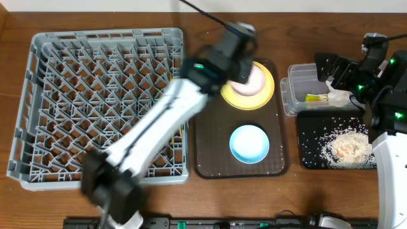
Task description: Sort waste into correct bins and load items into the dishwasher rack
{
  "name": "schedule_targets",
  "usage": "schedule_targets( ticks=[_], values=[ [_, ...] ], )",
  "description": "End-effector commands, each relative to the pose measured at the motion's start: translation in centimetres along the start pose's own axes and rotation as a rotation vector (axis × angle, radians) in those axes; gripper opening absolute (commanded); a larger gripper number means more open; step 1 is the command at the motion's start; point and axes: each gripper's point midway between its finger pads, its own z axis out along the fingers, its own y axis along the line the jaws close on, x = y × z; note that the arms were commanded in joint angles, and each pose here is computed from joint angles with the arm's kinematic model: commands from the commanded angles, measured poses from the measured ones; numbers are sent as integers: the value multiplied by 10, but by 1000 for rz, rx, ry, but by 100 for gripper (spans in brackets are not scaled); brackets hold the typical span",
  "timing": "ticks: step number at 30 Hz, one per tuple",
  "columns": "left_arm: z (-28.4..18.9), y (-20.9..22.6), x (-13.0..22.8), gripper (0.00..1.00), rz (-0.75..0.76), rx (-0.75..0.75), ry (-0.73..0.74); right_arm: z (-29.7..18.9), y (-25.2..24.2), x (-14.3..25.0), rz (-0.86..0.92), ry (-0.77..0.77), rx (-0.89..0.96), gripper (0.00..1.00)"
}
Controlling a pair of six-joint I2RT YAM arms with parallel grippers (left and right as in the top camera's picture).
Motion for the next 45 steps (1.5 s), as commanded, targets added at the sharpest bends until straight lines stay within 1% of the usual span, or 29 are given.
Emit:
schedule_targets(
  ticks=[1,3,5,8,12,17,22,26,30,34,38,45],
  values=[
    [-45,6,-21,6,-99,243,-4,-1,0,-1,-13,0,-7,99],
    [-66,16,-30,6,-170,379,2,-1,0,-1,-13,0,-7,99],
    [-86,37,-38,6,-273,519,14,-1,0,-1,-13,0,-7,99],
    [-97,77,-42,6,-401,644,32,-1,0,-1,-14,0,-7,99],
    [-92,116,-36,6,-522,811,78,-1,0,-1,-13,0,-7,99],
    [-66,148,-24,6,-606,957,117,-1,0,-1,-13,0,-7,99],
    [-32,177,-4,6,-713,966,161,-1,0,-1,-13,0,-7,99],
    [-13,187,8,6,-761,962,190,-1,0,-1,-13,0,-7,99],
    [6,197,20,6,-797,906,210,-1,0,-1,-13,0,-7,99],
    [13,204,26,6,-817,882,216,-1,0,-1,-13,0,-7,99],
    [23,211,36,6,-838,817,228,-1,0,-1,-13,0,-7,99],
    [31,215,50,6,-870,786,251,-1,0,-1,-13,0,-7,99]
  ],
)
